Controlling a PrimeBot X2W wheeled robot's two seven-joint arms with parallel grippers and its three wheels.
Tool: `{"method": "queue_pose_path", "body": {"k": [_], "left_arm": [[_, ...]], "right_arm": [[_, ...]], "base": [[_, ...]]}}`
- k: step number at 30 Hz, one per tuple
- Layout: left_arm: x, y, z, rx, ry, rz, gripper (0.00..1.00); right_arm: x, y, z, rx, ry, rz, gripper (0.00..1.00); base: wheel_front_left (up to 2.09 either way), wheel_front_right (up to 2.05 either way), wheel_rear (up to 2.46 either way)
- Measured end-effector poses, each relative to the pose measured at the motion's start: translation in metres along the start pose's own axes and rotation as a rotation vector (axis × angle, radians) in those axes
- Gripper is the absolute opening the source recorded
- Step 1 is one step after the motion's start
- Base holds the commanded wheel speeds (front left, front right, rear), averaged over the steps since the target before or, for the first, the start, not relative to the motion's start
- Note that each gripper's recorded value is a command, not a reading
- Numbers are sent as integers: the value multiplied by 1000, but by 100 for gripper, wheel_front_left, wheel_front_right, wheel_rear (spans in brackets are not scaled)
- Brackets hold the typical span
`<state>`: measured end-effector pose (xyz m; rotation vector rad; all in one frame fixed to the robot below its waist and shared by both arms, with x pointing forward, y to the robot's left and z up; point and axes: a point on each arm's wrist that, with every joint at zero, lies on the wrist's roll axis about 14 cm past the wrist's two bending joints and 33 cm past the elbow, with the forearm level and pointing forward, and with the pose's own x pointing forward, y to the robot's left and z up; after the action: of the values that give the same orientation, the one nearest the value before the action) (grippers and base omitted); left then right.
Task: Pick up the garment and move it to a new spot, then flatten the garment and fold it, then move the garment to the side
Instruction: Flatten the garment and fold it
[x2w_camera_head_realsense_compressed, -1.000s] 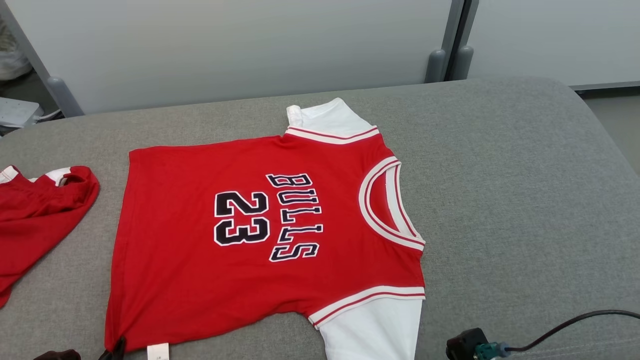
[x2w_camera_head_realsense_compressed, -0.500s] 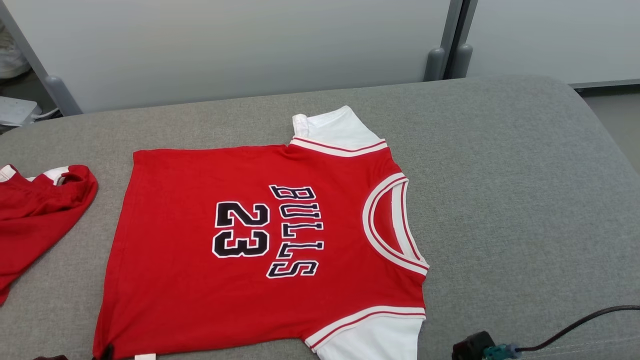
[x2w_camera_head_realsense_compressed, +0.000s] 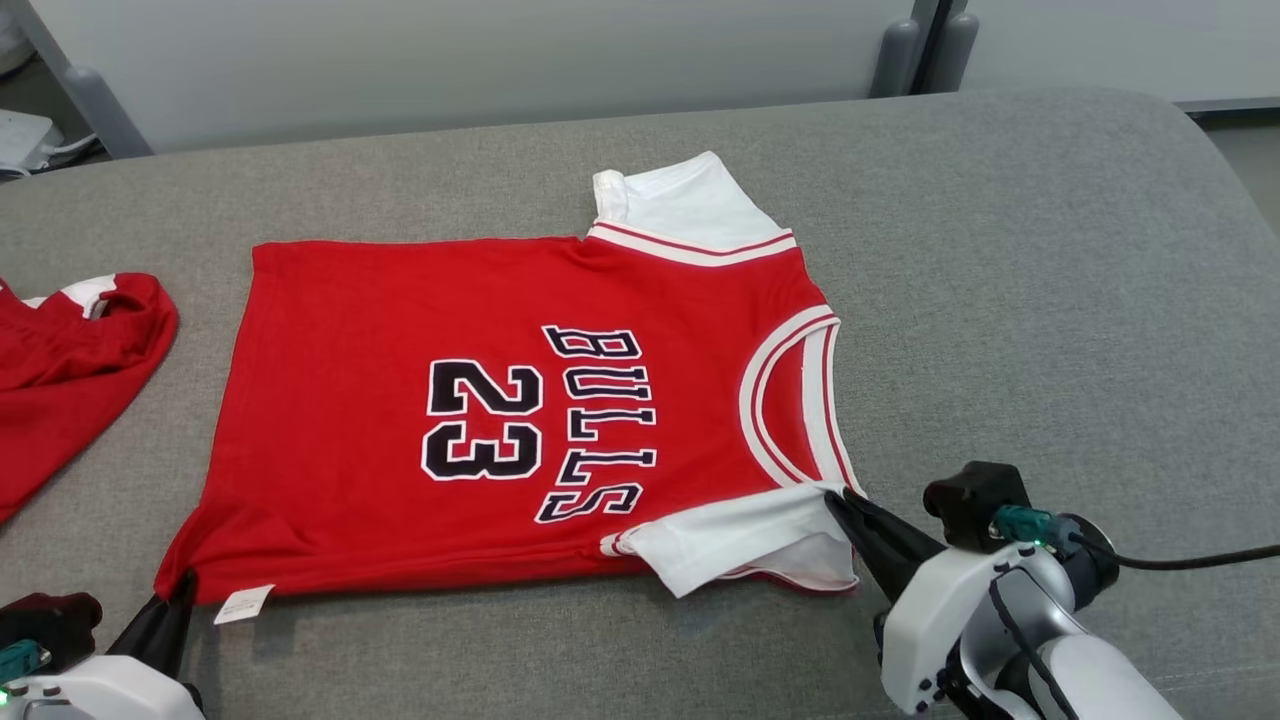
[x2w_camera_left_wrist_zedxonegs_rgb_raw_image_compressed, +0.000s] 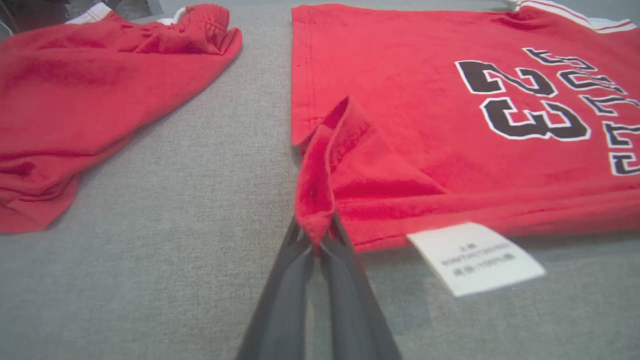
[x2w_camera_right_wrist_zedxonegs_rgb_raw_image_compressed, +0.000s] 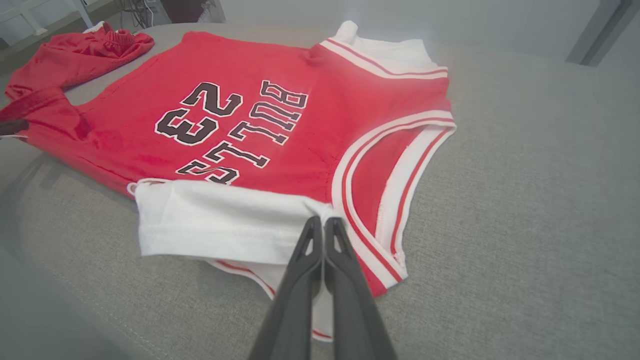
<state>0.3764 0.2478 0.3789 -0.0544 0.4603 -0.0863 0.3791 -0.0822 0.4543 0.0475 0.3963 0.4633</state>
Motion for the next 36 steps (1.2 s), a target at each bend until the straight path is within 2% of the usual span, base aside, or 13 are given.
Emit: {"method": "queue_pose_path", "body": {"k": [10,19,30,31,32,33,34,36], "left_arm": [[24,0,4,-17,39,-1,0],[37,-11,14,3,37,-39,0],[59,-20,32,-30,44,-55,0],[59,-20,32,-30,44,-55,13],[61,-21,31,-29,51,-58,47],[62,-22,30,-28,56,-61,100],[63,-23,28,-26,63,-63,100],[65,-24,31,-31,41,-64,100]], "right_arm": [[30,-22,7,-44,-19,-83,0],[36,-32,3,-42,-30,-120,0],[46,-42,7,-60,-52,-134,0],[46,-42,7,-60,-52,-134,0],[48,-41,8,-51,-58,-130,13],[49,-41,9,-35,-66,-128,47],[50,-41,9,-26,-68,-125,100],[51,-42,12,-23,-83,-125,100]], "base": [[0,0,0],[0,0,0],[0,0,0],[0,0,0],[0,0,0],[0,0,0],[0,0,0],[0,0,0]]}}
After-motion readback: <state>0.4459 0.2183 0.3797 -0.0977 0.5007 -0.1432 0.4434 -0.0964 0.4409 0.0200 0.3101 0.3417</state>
